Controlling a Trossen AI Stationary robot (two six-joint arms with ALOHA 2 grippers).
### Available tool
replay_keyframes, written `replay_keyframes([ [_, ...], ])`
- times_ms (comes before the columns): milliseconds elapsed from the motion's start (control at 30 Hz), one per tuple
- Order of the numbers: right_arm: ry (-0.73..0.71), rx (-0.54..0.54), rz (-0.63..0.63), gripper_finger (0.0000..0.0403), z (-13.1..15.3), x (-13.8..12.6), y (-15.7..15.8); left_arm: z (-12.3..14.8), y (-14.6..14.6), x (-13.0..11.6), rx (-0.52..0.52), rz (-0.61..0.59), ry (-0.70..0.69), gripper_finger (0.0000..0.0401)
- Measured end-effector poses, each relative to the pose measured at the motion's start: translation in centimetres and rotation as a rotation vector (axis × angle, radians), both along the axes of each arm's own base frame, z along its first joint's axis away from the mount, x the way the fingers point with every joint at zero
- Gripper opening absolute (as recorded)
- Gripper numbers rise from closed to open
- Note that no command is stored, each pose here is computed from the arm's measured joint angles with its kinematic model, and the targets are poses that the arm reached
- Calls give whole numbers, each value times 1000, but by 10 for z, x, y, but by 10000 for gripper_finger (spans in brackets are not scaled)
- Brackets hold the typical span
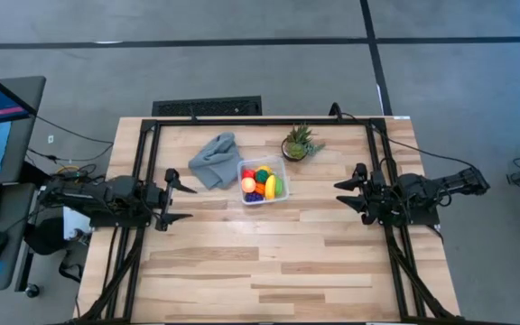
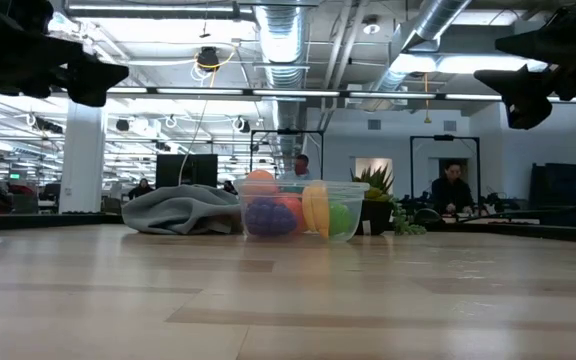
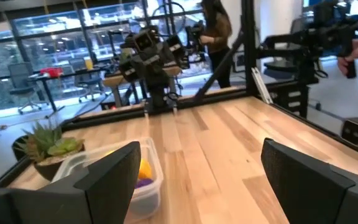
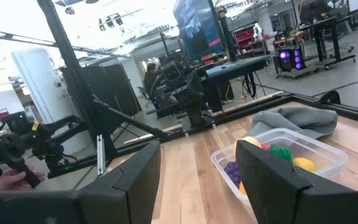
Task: Pick and placing Produce into tupperware
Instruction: Return to Home Position
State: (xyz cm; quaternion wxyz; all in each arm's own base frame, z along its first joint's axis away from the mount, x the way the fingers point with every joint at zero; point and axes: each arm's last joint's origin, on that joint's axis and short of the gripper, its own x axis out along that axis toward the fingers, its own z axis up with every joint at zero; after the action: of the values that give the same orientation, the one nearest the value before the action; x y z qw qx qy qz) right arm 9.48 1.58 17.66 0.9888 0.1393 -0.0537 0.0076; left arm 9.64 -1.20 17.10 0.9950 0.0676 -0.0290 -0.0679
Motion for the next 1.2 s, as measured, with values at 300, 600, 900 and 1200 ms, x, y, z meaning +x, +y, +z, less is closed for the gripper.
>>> replay_keyframes([
  [300,0,8,1,234,0,0,0,-1,1,0,7,27,13,323],
  [600,14,5,2,234,-1,0,0,-2,1,0,5,34,14,323],
  [900,75,-48,81,234,-7,1,3,-2,1,0,-11,33,17,323],
  [1200,70,-279,186,234,-9,0,6,-2,1,0,-6,34,17,323],
])
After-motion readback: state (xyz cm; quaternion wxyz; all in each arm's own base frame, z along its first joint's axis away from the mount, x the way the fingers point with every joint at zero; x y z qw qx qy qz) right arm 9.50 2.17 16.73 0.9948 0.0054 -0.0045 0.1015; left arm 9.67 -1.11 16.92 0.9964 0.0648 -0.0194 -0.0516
